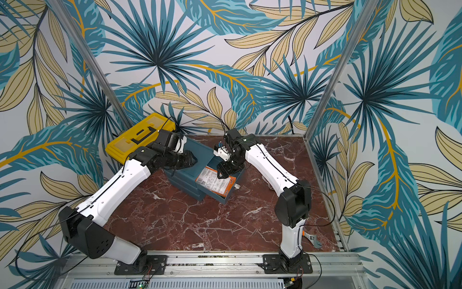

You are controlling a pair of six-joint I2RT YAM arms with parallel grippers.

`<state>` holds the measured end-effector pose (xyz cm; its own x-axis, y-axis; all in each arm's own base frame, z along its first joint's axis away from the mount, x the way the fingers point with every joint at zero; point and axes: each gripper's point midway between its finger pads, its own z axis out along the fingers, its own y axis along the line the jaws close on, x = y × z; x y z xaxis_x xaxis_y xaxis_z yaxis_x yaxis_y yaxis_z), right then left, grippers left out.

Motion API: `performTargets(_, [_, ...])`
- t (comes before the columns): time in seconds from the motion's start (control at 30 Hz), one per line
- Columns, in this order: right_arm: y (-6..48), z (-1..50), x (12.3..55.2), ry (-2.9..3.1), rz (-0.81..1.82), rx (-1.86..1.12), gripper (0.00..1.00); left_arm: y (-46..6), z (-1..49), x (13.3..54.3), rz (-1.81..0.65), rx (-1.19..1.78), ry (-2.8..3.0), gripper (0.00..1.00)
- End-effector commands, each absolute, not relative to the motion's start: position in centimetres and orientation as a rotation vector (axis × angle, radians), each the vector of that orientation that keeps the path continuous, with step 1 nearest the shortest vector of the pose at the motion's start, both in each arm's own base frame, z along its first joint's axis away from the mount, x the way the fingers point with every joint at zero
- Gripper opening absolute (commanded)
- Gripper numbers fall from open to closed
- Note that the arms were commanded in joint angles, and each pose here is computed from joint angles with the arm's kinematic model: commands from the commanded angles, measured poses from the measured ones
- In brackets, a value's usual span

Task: Take the seed bags out of the drawer
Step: Pick up the seed packet from the drawer.

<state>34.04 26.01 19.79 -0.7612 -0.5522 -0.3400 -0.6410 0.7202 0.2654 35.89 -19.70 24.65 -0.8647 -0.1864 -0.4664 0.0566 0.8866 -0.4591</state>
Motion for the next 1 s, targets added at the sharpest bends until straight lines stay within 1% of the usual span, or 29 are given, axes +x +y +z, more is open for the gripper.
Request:
performTargets(0.0, [26.2,19.3,34.2,2.692,0.522,-0.989,0.68,-17.7,17.3,32.0,-0.484,-0.165,2.849,0.40])
performTargets(0.13, [26.3,18.7,34.4,2.705,0.524,-0.991,0.70,-17.6,17.3,31.9,-0.477,-0.167,2.853,0.40])
performTargets(0.43, [27.0,17.7,34.0,2.732,0.580,-0.998,0.70,-17.3,17.3,32.0,-0.472,-0.177,2.853,0.40])
performTargets(0.73, [28.1,18.0,32.8,2.739,0.705,-0.994,0.55,-17.2,17.4,32.2,-0.475,-0.183,2.848,0.40])
performTargets(0.87, [28.3,18.0,32.3,2.747,0.737,-0.993,0.51,-17.2,17.4,32.2,-0.472,-0.185,2.849,0.40])
performTargets(0.9, [28.1,18.0,32.3,2.750,0.717,-0.987,0.51,-17.2,17.4,32.2,-0.470,-0.183,2.848,0.40])
performTargets(0.97, [27.6,17.9,32.7,2.751,0.654,-0.969,0.60,-17.2,17.3,32.2,-0.470,-0.180,2.850,0.40])
